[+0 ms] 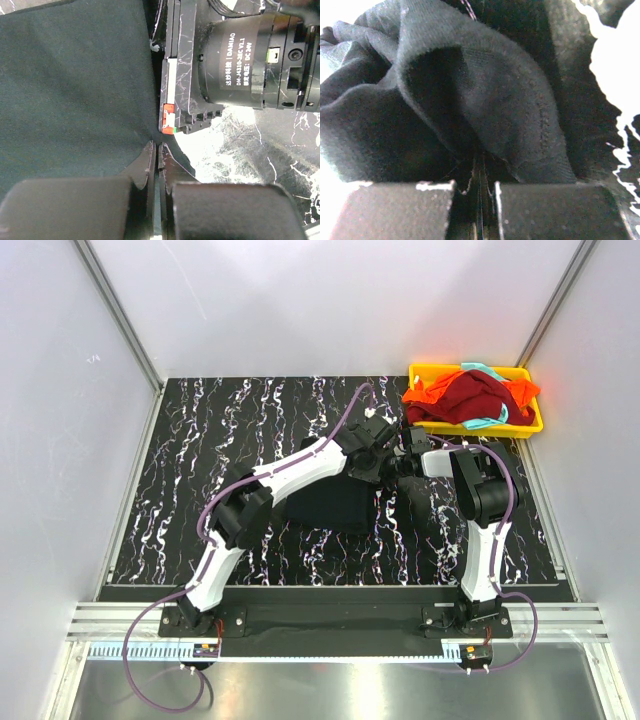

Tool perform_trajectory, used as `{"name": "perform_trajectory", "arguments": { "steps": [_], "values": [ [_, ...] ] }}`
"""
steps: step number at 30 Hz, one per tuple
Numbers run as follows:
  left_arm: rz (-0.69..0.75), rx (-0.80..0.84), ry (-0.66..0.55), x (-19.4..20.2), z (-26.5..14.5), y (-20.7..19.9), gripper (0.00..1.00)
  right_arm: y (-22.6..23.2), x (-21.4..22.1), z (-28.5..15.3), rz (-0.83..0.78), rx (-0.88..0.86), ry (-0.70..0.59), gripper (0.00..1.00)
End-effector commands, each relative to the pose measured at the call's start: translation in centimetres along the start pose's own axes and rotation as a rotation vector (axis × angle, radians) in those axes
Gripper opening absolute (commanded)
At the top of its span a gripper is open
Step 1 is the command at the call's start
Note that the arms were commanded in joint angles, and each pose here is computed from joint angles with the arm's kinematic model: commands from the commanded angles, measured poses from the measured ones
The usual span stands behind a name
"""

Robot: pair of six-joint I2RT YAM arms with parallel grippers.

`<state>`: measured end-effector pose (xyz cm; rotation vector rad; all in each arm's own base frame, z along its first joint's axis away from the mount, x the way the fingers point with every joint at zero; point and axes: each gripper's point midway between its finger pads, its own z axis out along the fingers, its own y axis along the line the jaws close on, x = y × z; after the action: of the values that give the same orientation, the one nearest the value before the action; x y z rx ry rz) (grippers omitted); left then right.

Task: Fold and stack the t-shirts
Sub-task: Fold the tshirt

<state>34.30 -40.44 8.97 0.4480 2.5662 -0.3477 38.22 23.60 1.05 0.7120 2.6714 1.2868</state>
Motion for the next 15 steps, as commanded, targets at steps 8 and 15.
{"name": "perform_trajectory", "arguments": {
  "steps": [8,15],
  "values": [
    [0.005,0.089,-0.032,-1.2,-0.2,-1.6,0.00,-2.4,-1.0,-0.2,0.005,0.103,-0.073,0.00],
    [-0.011,0.134,-0.046,-1.9,-1.3,-1.2,0.15,-0.3,-2.0,-2.7,-0.040,0.084,-0.098,0.01]
  ]
}}
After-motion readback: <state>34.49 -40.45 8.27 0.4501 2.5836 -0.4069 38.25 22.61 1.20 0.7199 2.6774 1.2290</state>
